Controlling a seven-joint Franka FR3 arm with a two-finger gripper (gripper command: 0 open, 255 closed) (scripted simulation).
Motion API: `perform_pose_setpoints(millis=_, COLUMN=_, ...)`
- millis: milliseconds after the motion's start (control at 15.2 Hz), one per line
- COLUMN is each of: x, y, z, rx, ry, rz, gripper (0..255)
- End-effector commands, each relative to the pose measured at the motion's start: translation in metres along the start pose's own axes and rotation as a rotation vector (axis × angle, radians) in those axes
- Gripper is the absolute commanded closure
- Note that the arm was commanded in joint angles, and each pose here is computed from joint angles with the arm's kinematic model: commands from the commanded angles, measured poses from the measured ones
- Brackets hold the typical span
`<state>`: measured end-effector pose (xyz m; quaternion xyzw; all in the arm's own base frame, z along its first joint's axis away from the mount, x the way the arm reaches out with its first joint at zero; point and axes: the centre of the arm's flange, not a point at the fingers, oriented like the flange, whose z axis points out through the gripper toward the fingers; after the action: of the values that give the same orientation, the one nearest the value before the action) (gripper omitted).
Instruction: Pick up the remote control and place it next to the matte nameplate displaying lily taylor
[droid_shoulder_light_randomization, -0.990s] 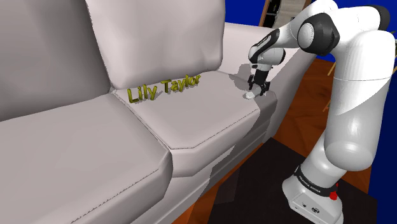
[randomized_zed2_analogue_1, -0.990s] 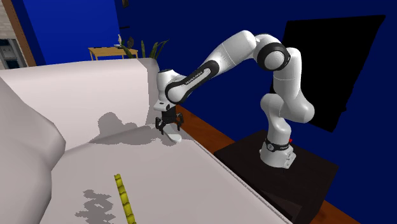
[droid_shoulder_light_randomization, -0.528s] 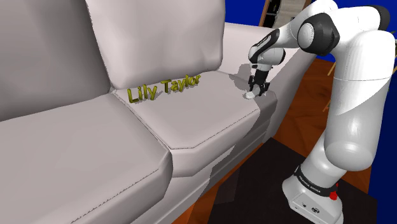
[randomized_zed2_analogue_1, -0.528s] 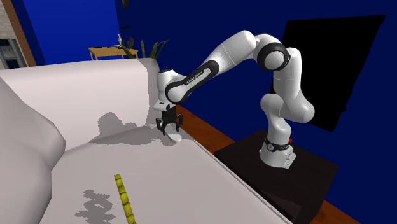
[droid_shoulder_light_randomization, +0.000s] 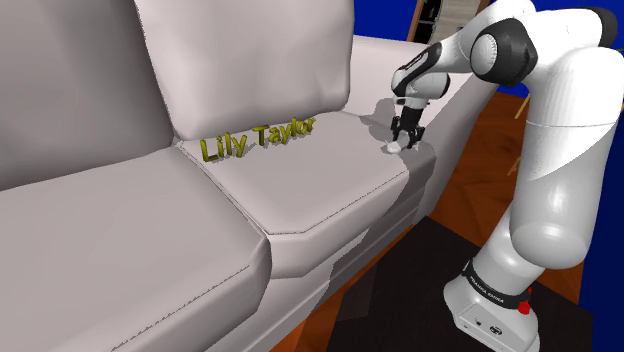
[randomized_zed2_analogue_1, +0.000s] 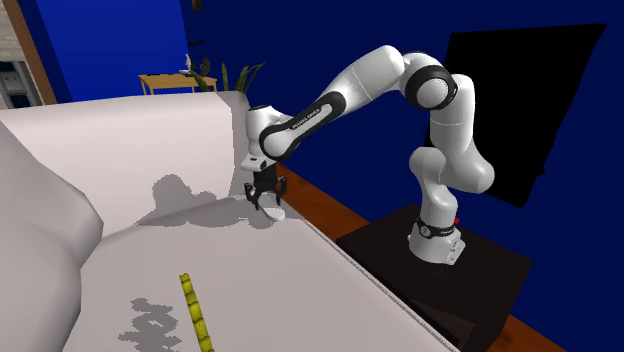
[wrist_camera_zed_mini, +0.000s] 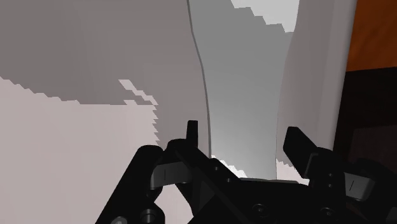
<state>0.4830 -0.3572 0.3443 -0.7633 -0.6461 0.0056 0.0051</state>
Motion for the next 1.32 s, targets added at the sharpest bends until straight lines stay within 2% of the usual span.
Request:
perform_pose_setpoints(millis=0, x=0.000, y=-0.001, z=-0.010, rx=0.000, ry=0.000, rz=0.000, gripper=255)
perform_pose_setpoints(millis=1254, x=0.000, y=-0.002, z=-0.111, rx=0.000, ry=0.000, rz=0.000, gripper=255)
